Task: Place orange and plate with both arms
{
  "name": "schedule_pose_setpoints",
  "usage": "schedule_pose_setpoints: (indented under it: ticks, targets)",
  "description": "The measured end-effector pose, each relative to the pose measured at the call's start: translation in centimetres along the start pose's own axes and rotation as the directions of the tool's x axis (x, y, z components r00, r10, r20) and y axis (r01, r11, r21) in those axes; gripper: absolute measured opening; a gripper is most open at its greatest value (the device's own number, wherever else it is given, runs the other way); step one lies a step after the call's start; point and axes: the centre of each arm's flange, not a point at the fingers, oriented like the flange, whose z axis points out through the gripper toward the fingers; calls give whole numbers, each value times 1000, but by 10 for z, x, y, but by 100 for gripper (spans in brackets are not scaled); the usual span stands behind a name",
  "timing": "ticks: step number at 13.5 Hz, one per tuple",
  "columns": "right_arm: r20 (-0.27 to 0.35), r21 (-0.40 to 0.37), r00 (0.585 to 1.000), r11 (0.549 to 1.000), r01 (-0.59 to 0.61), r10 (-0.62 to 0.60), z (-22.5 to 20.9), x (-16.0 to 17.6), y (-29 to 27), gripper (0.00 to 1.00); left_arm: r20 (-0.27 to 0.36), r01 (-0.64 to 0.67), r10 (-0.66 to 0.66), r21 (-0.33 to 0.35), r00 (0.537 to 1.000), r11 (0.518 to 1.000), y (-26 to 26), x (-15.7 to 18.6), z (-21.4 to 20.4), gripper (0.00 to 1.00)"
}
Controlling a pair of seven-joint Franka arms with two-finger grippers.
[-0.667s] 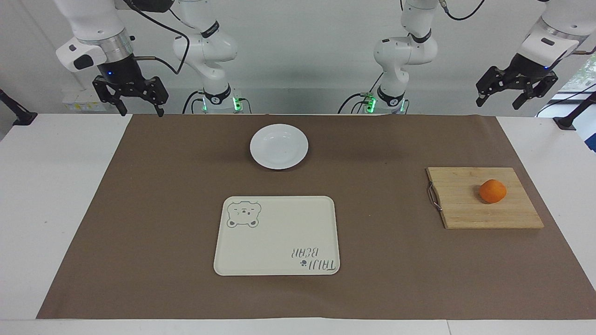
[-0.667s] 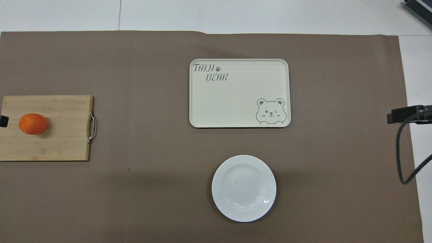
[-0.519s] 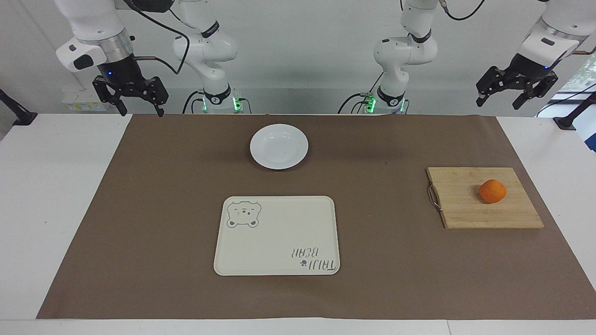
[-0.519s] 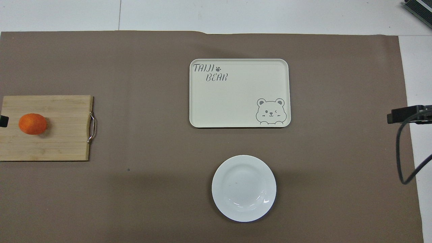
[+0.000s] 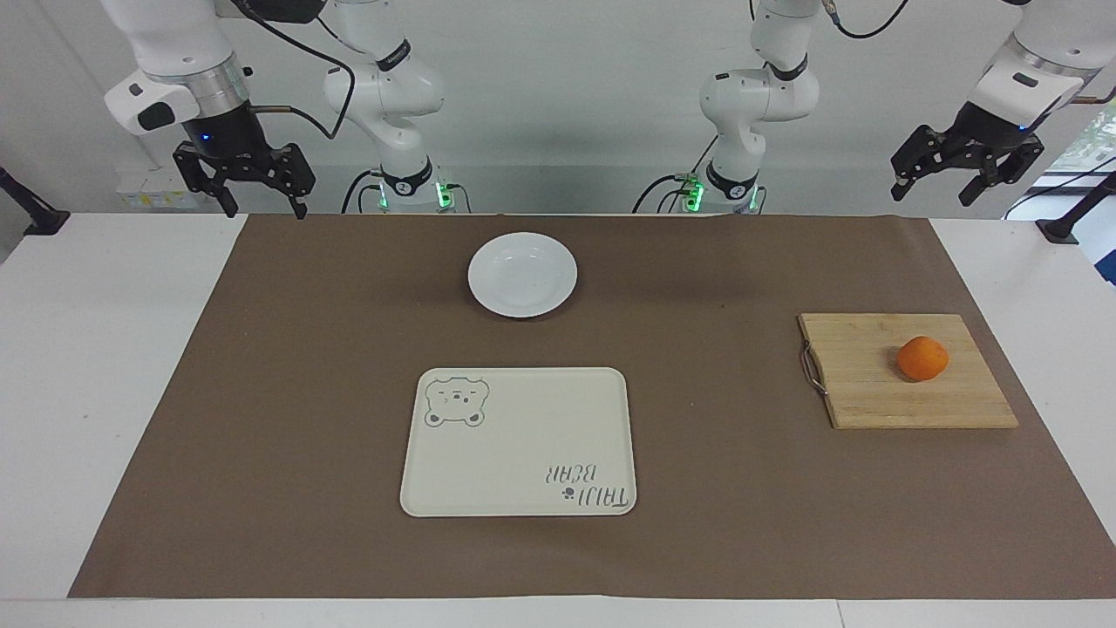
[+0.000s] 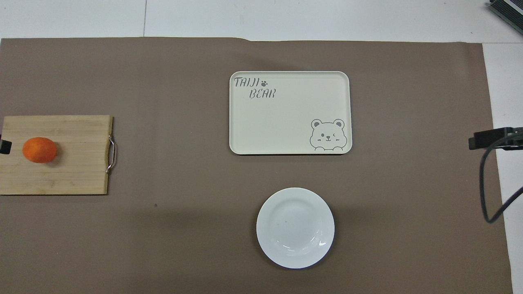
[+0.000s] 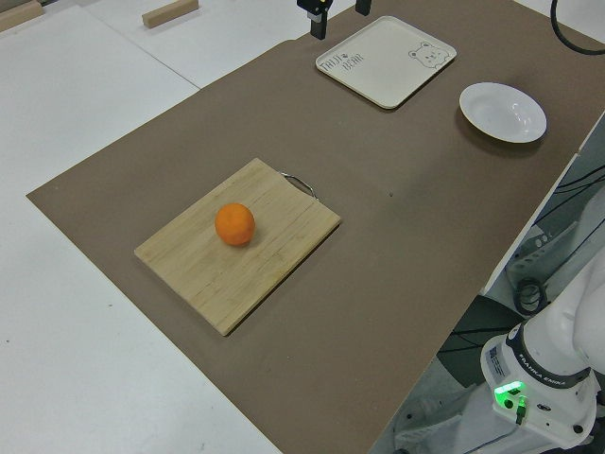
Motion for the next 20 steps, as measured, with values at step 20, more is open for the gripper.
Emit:
schedule_pose_setpoints:
  ticks: [20]
  targets:
    - [0, 0, 1000, 1000, 0, 0, 0, 0, 0, 100, 0, 32, -32, -2, 1000, 1000, -14, -3, 6, 100]
